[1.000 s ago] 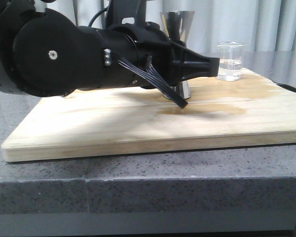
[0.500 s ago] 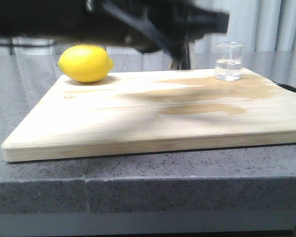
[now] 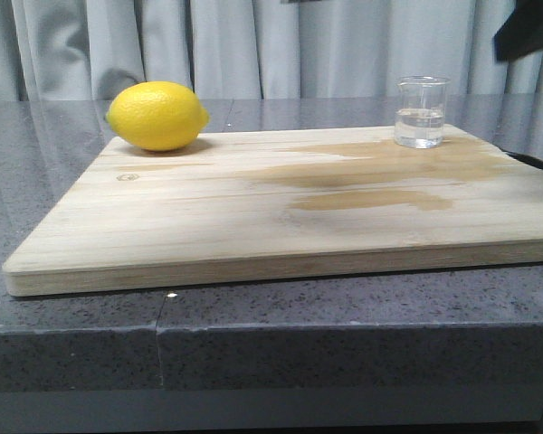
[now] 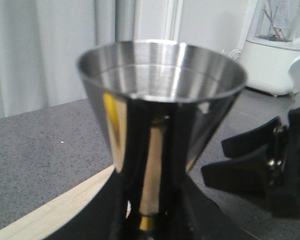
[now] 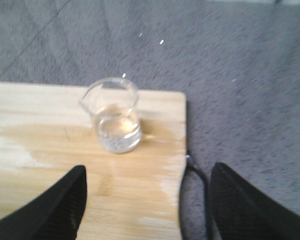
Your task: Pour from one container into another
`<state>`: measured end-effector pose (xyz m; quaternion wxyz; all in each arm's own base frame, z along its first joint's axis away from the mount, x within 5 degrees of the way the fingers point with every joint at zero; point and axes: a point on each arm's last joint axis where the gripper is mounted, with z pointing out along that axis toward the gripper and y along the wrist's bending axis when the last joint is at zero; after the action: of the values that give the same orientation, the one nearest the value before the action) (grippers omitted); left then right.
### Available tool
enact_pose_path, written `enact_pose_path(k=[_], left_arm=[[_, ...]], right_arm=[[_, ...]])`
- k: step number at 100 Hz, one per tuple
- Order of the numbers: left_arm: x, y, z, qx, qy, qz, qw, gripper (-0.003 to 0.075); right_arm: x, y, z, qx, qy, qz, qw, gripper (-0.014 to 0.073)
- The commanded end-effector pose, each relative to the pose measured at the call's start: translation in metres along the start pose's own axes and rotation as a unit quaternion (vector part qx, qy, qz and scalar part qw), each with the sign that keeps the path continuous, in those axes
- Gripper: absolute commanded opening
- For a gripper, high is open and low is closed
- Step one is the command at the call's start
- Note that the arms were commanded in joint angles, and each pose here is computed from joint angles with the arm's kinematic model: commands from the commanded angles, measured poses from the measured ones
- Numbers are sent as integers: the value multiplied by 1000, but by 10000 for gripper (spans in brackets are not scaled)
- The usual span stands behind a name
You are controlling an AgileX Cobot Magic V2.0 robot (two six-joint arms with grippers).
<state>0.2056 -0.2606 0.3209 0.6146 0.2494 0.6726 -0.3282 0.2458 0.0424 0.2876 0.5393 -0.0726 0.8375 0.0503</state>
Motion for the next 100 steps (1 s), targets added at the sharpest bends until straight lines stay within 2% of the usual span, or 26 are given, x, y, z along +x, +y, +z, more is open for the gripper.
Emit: enact_pose_path(k=[1,28,56,100], left_arm=[[-32,-5,-10,8,-74,-1,997,-19],[-32,-5,-10,9,-71,-1,997,-19],[-32,-5,-10,9,-71,-1,997,-19],[-32,-5,-10,9,-71,-1,997,-19]], right_arm=[[-12,3,4,9,-74,-20,997,469],[17,16,14,6,-129,-46,991,468],[25,17,34,14,-143,-52,988,468],[37,24,61,-5,-182,-50,982,468]])
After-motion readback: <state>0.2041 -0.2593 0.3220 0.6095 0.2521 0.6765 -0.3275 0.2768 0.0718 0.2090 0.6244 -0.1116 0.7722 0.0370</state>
